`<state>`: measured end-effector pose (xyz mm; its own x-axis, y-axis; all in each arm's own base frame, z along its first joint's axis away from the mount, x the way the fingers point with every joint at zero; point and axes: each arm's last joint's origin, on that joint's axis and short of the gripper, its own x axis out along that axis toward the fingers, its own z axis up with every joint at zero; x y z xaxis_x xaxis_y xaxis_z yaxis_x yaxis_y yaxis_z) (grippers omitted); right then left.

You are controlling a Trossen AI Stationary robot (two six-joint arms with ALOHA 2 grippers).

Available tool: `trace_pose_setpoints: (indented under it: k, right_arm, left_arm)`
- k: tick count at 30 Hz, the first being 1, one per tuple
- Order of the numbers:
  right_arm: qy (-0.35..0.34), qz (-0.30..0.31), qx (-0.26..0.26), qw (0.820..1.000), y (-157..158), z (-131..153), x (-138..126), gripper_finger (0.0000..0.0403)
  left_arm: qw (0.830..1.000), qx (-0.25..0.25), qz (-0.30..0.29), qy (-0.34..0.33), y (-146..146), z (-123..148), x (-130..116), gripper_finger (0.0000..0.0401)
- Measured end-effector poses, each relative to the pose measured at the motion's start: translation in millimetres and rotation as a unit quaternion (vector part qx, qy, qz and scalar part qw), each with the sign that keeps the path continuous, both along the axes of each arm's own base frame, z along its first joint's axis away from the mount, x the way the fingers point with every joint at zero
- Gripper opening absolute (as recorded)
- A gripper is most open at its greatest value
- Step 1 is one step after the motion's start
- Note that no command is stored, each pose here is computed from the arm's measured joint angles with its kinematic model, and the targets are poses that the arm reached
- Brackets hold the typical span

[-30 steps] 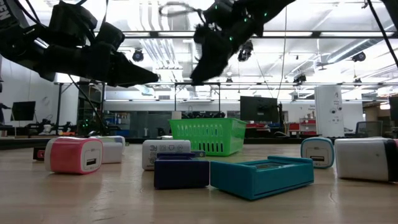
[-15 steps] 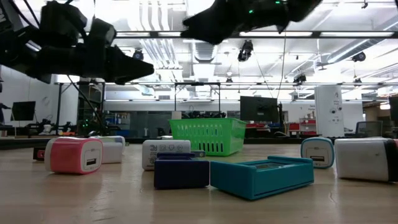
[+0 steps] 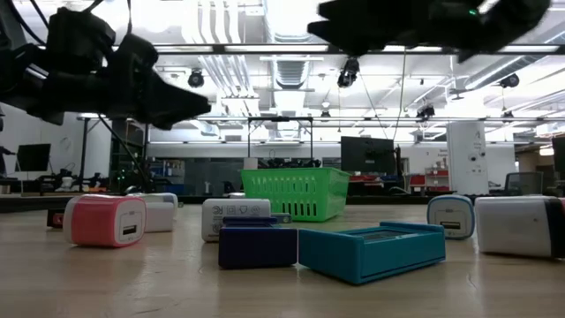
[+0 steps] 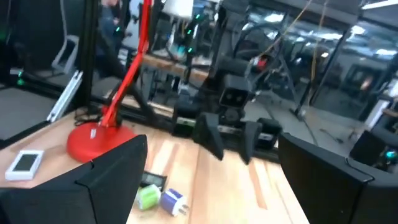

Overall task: Pick & Place Office items
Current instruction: Put the top small white charger adapter into the blue bin

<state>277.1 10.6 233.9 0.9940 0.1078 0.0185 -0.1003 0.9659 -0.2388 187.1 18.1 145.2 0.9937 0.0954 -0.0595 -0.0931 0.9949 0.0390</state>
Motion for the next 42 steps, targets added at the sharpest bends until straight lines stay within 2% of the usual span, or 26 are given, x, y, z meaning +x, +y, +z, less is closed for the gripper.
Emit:
trace_pose_setpoints:
  k: [9,20,24,28,33,42]
  right_arm:
    - [-0.042,0.003,0.015,0.999,7,-24,-28,0.0352]
    - [-0.029,-0.005,0.018,0.999,6,-33,-33,0.0352]
    - [-0.025,-0.008,0.018,1.000,6,-36,-35,0.0352]
    - [-0.022,-0.008,0.017,1.000,6,-37,-35,0.0352]
    - [-0.022,-0.009,0.016,1.000,6,-37,-36,0.0352]
    - [-0.008,-0.009,0.015,1.000,6,-45,-40,0.0352]
  left_arm:
    - [0.999,0.005,-0.026,0.020,-3,-11,-12,0.0181]
    - [0.996,-0.063,-0.029,0.057,-5,-20,-13,0.0181]
    - [0.993,-0.072,-0.028,0.087,-4,-19,-5,0.0181]
    - [0.988,-0.044,-0.031,0.148,-4,-14,13,0.0181]
    - [0.973,0.009,-0.017,0.232,0,0,34,0.0181]
    - [0.948,0.070,-0.021,0.311,2,29,54,0.0181]
